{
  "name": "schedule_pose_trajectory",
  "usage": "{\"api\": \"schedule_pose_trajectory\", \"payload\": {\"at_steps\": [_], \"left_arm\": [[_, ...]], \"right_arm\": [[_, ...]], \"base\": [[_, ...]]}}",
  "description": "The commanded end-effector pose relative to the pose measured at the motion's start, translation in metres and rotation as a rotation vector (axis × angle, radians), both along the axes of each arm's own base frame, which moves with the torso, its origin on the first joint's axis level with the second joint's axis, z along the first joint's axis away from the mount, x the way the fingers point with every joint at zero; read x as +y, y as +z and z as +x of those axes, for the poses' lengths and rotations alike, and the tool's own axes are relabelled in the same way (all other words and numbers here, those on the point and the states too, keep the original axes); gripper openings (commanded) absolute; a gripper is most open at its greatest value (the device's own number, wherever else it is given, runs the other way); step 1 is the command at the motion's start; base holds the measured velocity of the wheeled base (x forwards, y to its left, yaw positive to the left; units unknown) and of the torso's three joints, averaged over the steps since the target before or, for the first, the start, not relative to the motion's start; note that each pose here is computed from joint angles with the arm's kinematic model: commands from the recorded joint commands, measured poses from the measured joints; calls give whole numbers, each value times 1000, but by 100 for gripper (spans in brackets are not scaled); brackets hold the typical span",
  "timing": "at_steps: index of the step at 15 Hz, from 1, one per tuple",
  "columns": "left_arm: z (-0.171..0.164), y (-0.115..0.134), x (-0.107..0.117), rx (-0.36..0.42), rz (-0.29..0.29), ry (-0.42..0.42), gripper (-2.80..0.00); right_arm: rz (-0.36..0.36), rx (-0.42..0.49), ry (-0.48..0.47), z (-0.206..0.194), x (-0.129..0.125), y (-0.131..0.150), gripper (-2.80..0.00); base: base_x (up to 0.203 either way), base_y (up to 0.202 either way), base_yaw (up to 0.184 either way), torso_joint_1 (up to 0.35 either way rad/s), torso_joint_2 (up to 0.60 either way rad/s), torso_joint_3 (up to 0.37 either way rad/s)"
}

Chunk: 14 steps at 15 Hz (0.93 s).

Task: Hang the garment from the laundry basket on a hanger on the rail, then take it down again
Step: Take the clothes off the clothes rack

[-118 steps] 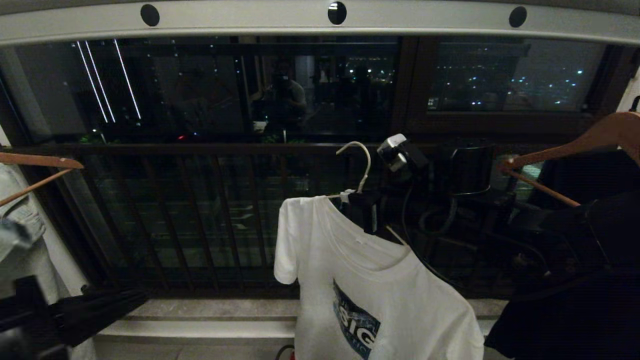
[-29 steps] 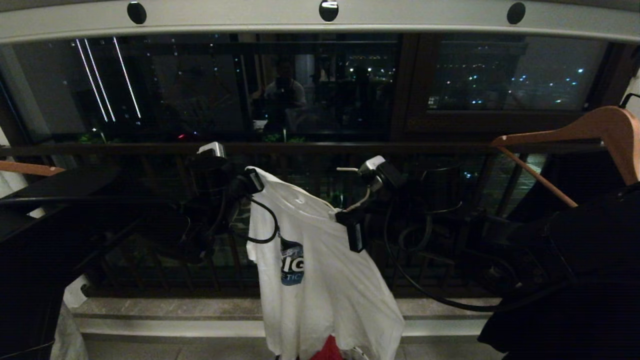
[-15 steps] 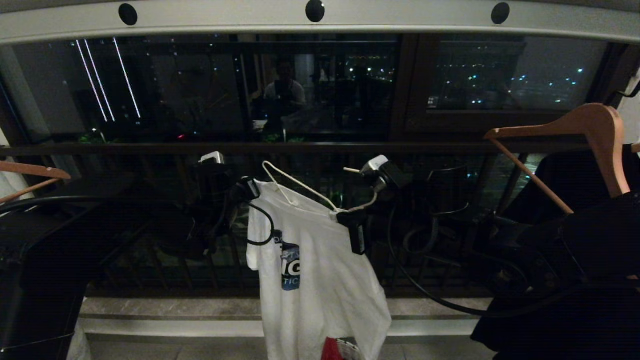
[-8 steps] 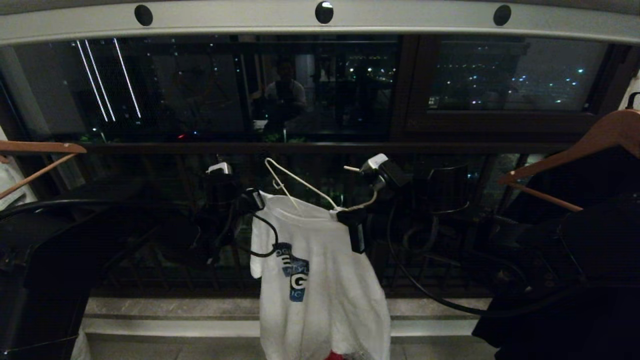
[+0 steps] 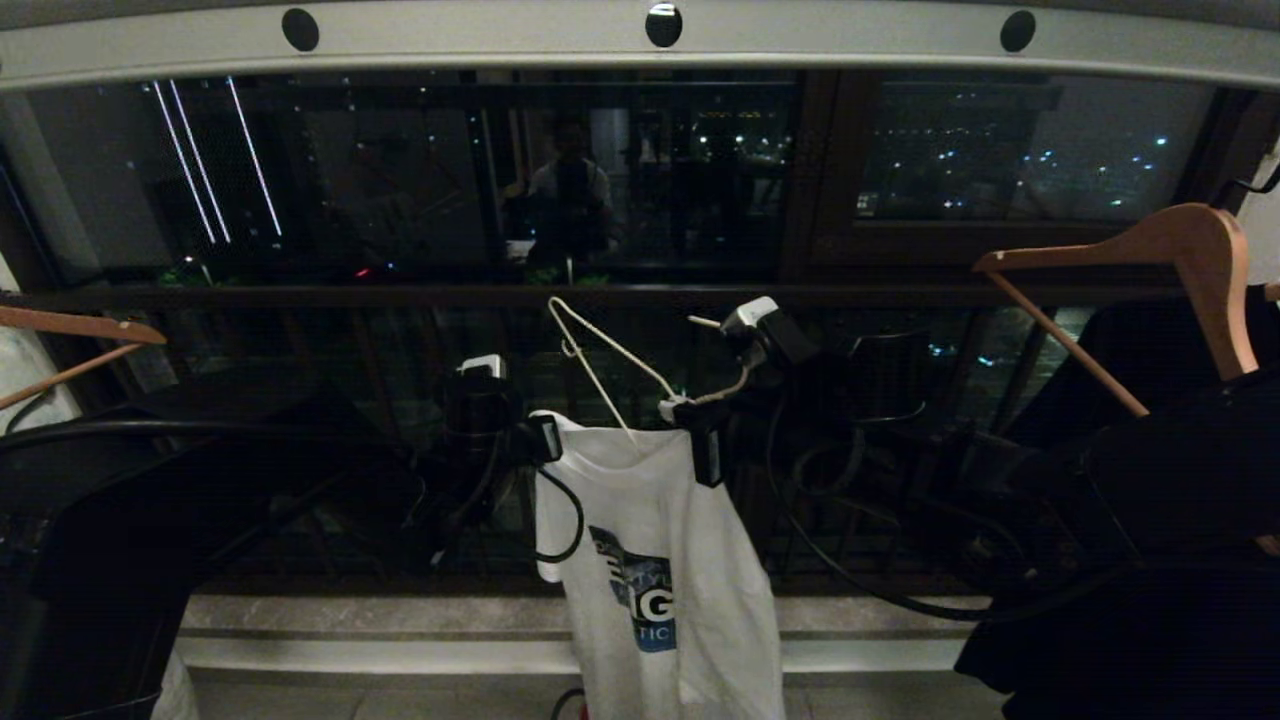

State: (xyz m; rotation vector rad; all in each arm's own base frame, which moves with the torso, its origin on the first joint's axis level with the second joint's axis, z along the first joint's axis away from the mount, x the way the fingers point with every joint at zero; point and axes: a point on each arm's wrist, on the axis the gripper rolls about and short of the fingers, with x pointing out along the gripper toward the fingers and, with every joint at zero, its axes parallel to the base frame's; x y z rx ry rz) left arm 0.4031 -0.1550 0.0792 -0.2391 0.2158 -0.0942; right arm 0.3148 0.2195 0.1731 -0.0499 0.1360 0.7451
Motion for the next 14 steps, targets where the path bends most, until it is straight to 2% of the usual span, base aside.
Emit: {"api": "schedule_pose_trajectory", "payload": {"at_steps": [1, 5, 8, 11, 14], "left_arm": [[-4, -1, -4, 2, 8, -13, -280], [-14, -1, -11, 45, 55, -43, -280], [-20, 6, -16, 67, 66, -62, -280], [-25, -6, -32, 95, 79, -100, -280], [-27, -18, -35, 139, 104, -110, -280]], "right_arm": [[12, -12, -17, 5, 3, -3, -280], [57, -87, -109, 18, 8, -6, -280], [55, -93, -124, 21, 7, -8, -280], [59, -103, -144, 24, 2, -4, -280], [65, -116, -171, 29, -5, 0, -280]], "base": [[0, 0, 0, 0, 0, 0], [0, 0, 0, 0, 0, 0], [0, 0, 0, 0, 0, 0], [0, 0, 0, 0, 0, 0], [0, 0, 0, 0, 0, 0]]}}
